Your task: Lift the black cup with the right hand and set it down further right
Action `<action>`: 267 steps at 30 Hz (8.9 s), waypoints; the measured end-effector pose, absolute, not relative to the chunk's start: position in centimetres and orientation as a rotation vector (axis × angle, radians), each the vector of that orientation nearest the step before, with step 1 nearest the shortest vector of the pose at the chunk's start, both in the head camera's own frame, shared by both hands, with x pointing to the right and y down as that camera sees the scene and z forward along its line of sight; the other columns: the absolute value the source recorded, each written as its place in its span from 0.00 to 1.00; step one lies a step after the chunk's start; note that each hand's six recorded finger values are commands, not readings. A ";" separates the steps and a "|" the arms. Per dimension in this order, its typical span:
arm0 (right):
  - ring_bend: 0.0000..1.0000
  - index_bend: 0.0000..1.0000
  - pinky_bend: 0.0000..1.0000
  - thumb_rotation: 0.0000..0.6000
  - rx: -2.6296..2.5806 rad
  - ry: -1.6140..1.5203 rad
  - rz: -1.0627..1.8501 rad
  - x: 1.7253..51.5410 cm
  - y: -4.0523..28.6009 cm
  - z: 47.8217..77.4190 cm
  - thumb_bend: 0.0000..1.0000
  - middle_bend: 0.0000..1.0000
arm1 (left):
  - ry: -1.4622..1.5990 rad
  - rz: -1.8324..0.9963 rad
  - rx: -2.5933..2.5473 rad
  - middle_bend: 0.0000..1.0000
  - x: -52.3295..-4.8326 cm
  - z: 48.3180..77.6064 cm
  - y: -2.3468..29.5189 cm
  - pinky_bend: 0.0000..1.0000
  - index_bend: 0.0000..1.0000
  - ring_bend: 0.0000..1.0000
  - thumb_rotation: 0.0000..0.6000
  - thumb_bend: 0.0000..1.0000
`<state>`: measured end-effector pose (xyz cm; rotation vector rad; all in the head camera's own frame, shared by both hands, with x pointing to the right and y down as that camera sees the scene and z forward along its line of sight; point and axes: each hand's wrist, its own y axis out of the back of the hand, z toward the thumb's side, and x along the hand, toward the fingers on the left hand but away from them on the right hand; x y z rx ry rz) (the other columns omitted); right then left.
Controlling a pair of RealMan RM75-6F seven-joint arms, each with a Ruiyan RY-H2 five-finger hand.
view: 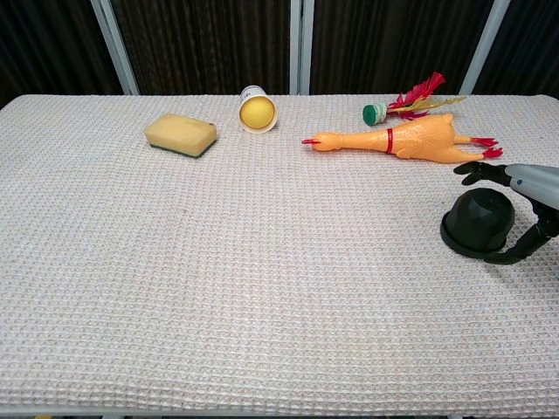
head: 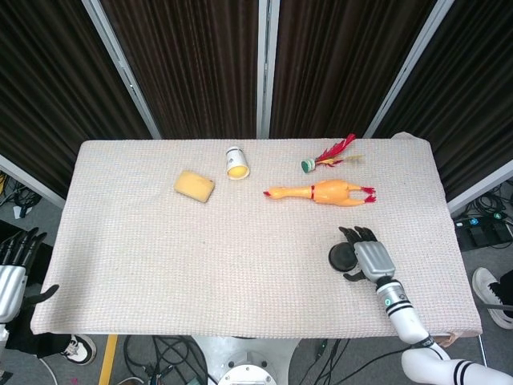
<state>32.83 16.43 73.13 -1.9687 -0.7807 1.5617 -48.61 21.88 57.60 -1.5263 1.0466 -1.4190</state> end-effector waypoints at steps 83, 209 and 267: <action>0.03 0.35 0.00 1.00 -1.904 -0.953 1.382 32.9 12.3 69.2 0.11 0.40 | 1.027 -1.421 -1.535 0.04 -48.4 57.7 21.8 0.11 0.09 0.00 1.00 0.11; 0.10 0.42 0.00 1.00 -1.869 -0.722 1.261 30.7 9.7 65.8 0.16 0.46 | 1.031 -1.432 -1.548 0.04 -48.2 58.1 22.0 0.11 0.09 0.00 1.00 0.11; 0.10 0.42 0.00 1.00 -2.117 -0.328 0.945 23.0 17.3 63.0 0.17 0.46 | 1.054 -1.453 -1.537 0.04 -47.2 58.7 20.4 0.11 0.09 0.00 1.00 0.11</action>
